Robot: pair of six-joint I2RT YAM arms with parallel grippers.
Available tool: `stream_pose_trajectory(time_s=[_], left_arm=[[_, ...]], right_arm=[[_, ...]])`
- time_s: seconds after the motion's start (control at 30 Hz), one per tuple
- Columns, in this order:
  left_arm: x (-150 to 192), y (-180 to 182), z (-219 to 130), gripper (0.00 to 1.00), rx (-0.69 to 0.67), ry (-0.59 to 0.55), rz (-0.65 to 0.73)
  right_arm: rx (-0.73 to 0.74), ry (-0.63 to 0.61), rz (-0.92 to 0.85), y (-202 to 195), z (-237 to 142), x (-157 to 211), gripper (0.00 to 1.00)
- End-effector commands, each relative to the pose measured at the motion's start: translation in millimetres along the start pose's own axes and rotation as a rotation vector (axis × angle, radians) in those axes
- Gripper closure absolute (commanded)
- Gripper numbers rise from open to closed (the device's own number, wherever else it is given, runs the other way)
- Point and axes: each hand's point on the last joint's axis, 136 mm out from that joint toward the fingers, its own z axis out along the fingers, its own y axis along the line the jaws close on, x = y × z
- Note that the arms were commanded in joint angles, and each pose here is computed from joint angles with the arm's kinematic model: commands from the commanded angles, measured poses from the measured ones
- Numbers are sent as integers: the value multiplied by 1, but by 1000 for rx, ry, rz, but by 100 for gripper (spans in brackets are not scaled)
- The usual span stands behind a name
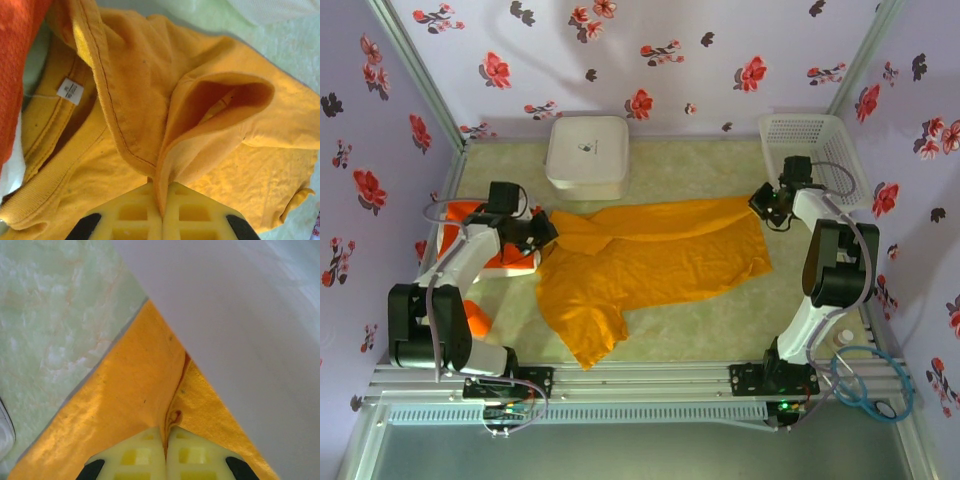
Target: Fold and stack the t-shirts
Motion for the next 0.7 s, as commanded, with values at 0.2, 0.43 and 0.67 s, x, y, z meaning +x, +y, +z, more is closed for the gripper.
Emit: stream_pose_trajectory(time_s=[0.2, 0.43, 0.67], left_arm=[[38, 46, -12, 60, -187, 31, -28], [41, 40, -41, 54, -214, -7, 43], [62, 32, -33, 53, -194, 22, 92]], right_arm=[[-24, 52, -32, 14, -6, 17, 47], [51, 70, -87, 9, -24, 60, 34], [148, 123, -116, -28, -12, 104, 41]])
